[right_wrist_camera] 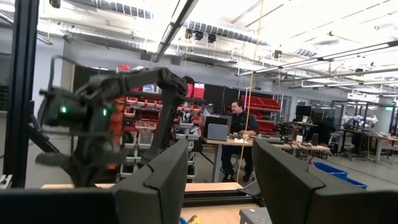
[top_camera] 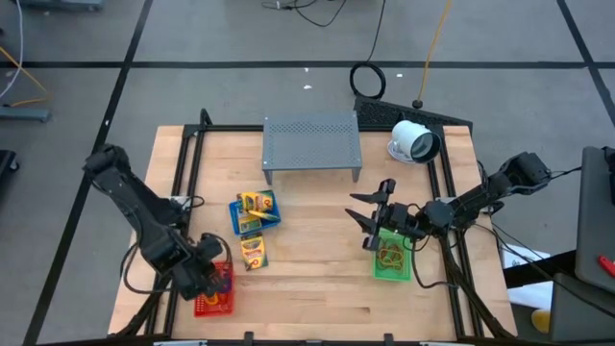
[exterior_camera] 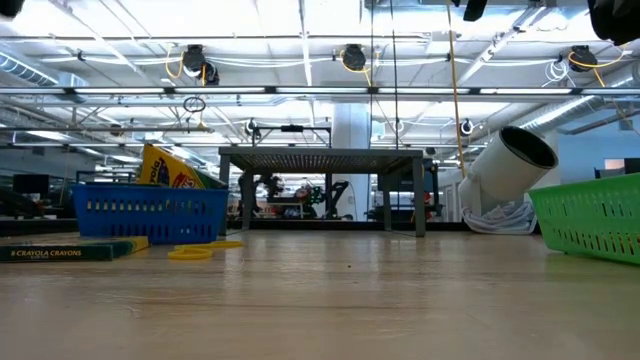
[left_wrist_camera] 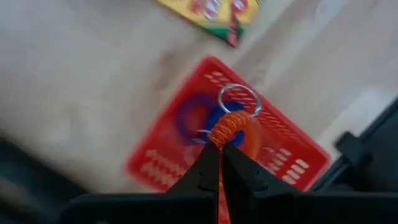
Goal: Pick & Place Office Desk Supplies
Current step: Put the orange spiral keychain into the red bin, then put the yellow rubber band into the green bin
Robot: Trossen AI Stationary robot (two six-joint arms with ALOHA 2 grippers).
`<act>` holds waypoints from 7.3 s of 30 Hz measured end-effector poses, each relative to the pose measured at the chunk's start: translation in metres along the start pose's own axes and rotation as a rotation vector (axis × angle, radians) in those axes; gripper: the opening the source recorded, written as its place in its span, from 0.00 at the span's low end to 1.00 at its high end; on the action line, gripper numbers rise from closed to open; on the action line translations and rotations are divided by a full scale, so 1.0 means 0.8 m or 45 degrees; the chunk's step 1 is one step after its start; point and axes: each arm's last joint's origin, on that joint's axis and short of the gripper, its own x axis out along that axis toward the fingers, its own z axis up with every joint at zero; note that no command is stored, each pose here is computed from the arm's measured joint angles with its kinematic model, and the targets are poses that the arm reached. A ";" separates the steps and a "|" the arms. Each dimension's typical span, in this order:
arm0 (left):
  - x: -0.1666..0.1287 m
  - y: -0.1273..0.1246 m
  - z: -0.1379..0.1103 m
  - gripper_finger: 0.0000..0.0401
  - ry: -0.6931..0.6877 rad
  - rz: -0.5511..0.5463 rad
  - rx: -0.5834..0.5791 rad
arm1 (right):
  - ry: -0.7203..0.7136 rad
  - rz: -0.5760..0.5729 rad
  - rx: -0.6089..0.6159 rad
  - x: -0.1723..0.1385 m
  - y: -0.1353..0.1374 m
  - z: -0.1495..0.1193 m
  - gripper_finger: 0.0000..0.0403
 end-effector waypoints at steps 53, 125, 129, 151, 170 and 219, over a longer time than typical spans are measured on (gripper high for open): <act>-0.140 -0.018 0.023 0.38 -1.196 -0.207 0.668 | 0.048 0.183 0.062 0.022 0.016 0.008 0.42; 0.046 0.207 0.113 0.38 -1.743 -0.707 0.807 | 1.823 0.767 0.024 0.270 0.125 -0.121 0.43; 0.046 0.209 0.115 0.38 -1.743 -0.698 0.806 | 1.728 0.786 0.040 0.275 0.133 -0.112 0.44; 0.047 0.212 0.117 0.38 -1.720 -0.709 0.769 | 1.458 0.840 -0.373 0.270 0.141 -0.168 0.42; 0.049 0.213 0.117 0.38 -1.686 -0.712 0.751 | 1.459 0.791 -0.399 0.246 0.143 -0.214 0.33; 0.049 0.212 0.117 0.38 -1.676 -0.732 0.760 | 1.641 0.848 -0.350 0.204 0.139 -0.246 0.00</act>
